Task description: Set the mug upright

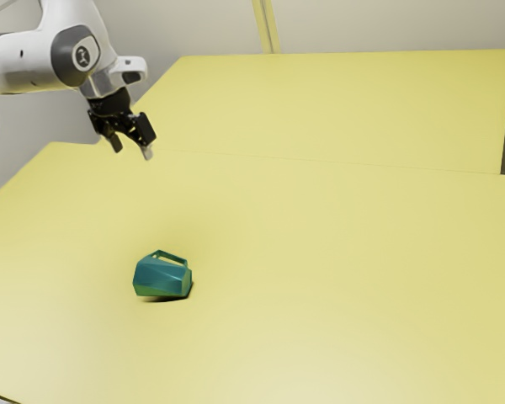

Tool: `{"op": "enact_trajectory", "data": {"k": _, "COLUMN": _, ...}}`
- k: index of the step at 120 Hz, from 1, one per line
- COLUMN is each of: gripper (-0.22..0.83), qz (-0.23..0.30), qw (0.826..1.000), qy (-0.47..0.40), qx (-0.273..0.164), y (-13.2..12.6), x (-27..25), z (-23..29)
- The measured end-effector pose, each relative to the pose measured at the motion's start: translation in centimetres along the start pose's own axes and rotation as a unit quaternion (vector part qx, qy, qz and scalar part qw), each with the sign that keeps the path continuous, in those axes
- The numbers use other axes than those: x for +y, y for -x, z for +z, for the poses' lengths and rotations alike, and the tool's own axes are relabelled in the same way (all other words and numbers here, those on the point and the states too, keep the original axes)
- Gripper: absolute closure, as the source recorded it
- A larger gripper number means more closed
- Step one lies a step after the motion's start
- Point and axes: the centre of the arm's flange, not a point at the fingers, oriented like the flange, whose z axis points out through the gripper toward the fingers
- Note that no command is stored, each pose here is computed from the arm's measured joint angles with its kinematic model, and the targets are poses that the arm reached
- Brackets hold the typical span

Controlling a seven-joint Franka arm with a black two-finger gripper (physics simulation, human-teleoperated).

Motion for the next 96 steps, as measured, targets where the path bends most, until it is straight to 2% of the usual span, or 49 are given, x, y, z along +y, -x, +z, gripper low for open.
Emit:
{"op": "enact_trajectory", "data": {"k": 16, "gripper": 0.00, "qz": 0.000, "qw": 1.000, "qy": -0.004, "qx": 0.013, "y": 0.5, "x": -0.3, "z": -0.9}}
{"op": "enact_trajectory", "data": {"k": 32, "gripper": 0.00, "qz": -0.007, "qw": 1.000, "qy": 0.016, "qx": 0.013, "y": 3.3, "x": 0.0, "z": 1.6}}
{"op": "enact_trajectory", "data": {"k": 44, "gripper": 0.00, "qz": -0.013, "qw": 0.999, "qy": 0.040, "qx": 0.029, "y": 6.6, "x": 0.5, "z": 3.3}}
{"op": "enact_trajectory", "data": {"k": 58, "gripper": 0.00, "qz": -0.040, "qw": 0.994, "qy": 0.080, "qx": 0.063, "y": 12.2, "x": -1.1, "z": 5.4}}
{"op": "enact_trajectory", "data": {"k": 70, "gripper": 0.00, "qz": -0.051, "qw": 0.989, "qy": 0.102, "qx": 0.092, "y": 15.0, "x": -2.1, "z": 6.8}}
{"op": "enact_trajectory", "data": {"k": 82, "gripper": 0.00, "qz": -0.059, "qw": 0.983, "qy": 0.130, "qx": 0.117, "y": 16.4, "x": -3.2, "z": 8.3}}
{"op": "enact_trajectory", "data": {"k": 96, "gripper": 0.00, "qz": -0.033, "qw": 0.979, "qy": 0.147, "qx": 0.138, "y": 16.7, "x": -3.2, "z": 10.2}}
